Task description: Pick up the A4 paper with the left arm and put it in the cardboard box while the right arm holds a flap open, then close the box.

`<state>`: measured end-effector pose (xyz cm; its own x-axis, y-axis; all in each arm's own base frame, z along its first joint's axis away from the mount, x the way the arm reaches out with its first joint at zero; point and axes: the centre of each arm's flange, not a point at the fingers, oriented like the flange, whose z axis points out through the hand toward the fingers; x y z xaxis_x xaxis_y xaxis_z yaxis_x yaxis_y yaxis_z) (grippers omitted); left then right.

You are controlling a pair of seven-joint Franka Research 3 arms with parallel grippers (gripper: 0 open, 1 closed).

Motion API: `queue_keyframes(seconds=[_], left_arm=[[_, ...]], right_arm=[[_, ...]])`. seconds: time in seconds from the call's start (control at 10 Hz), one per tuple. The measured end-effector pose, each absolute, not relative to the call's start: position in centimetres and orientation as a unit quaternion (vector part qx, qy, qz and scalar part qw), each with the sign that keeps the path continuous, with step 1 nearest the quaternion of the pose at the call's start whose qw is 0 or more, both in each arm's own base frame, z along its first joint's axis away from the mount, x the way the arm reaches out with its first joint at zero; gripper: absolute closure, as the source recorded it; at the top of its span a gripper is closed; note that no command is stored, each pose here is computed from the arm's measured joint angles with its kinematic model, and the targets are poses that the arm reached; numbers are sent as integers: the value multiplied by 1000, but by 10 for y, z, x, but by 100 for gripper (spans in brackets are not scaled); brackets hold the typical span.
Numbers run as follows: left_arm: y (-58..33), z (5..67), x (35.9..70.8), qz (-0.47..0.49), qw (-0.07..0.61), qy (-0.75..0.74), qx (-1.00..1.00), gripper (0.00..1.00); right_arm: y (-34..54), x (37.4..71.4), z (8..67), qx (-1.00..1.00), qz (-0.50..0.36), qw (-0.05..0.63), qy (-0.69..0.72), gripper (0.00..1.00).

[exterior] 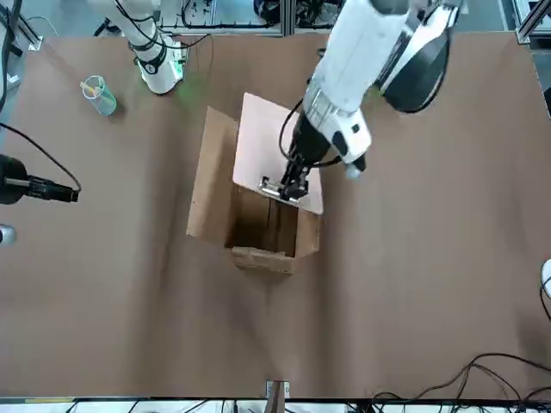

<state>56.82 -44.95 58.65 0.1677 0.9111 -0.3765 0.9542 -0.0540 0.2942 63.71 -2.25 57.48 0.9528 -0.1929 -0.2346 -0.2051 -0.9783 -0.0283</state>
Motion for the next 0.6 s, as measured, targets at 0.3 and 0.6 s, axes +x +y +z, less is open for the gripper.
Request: queue_keyframes(seconds=[0.3, 0.6], left_arm=[[-463, 551, 583, -31, 253, 646, 720, 71], [-458, 529, 597, -7, 245, 655, 715, 71]], right_arm=[[-29, 636, 573, -988, 118, 26, 101, 0], [-39, 636, 569, -989, 122, 30, 85, 0]])
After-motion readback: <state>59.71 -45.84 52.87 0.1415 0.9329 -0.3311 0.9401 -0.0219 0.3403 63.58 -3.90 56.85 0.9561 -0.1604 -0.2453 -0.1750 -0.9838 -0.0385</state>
